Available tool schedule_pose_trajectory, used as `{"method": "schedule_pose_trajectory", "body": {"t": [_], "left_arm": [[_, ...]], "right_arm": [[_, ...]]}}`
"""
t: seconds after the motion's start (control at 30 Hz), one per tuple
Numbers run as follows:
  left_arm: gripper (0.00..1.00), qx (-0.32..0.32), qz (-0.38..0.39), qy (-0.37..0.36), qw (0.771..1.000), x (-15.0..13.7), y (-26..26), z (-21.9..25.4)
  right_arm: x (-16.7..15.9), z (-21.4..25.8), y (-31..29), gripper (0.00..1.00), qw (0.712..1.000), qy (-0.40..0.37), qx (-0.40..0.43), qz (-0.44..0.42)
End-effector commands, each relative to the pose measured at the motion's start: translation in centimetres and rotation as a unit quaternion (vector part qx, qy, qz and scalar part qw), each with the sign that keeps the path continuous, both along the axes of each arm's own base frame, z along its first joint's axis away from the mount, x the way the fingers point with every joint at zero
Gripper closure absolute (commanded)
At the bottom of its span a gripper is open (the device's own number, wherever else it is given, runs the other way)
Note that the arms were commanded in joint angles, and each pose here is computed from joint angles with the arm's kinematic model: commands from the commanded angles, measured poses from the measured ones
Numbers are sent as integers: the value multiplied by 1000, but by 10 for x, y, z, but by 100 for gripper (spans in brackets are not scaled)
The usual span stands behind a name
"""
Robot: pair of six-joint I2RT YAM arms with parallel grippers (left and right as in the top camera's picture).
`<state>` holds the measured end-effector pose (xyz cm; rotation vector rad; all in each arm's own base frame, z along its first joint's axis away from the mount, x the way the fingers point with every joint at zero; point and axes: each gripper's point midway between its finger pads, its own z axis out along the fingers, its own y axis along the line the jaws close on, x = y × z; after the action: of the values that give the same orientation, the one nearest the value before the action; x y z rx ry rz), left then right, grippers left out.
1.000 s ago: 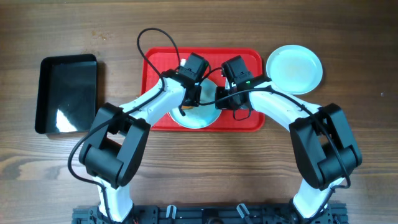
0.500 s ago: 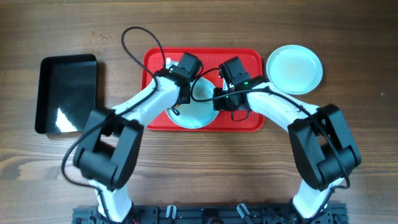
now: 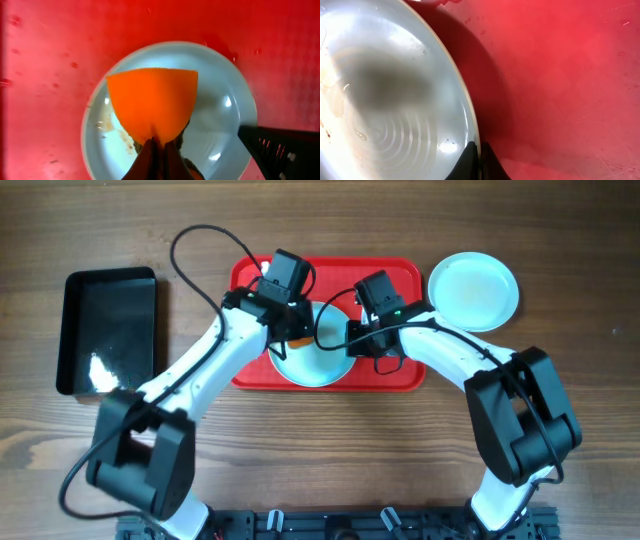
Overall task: Clean dirty plates on tray and stack at the side
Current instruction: 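Move the sponge onto the last plate and wipe it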
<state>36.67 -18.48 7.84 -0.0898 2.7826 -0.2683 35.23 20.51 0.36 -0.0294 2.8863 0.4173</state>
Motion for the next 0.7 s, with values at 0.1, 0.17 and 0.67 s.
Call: {"method": "schedule_pose_trajectory", "body": {"t": [0.1,0.17,0.67], "left_arm": [[96,-1,-22,78,997,-23,-19,-48],[96,6,-24,91,996,-27,-19,-59],[96,312,44,34,948,-15,91,-59]], "right_arm": [[-6,-15,-12,96,999,12,-33,3],[-6,-15,-12,96,999,12,-33,3],[-7,-15,-13,96,999,11,-37,14]]}}
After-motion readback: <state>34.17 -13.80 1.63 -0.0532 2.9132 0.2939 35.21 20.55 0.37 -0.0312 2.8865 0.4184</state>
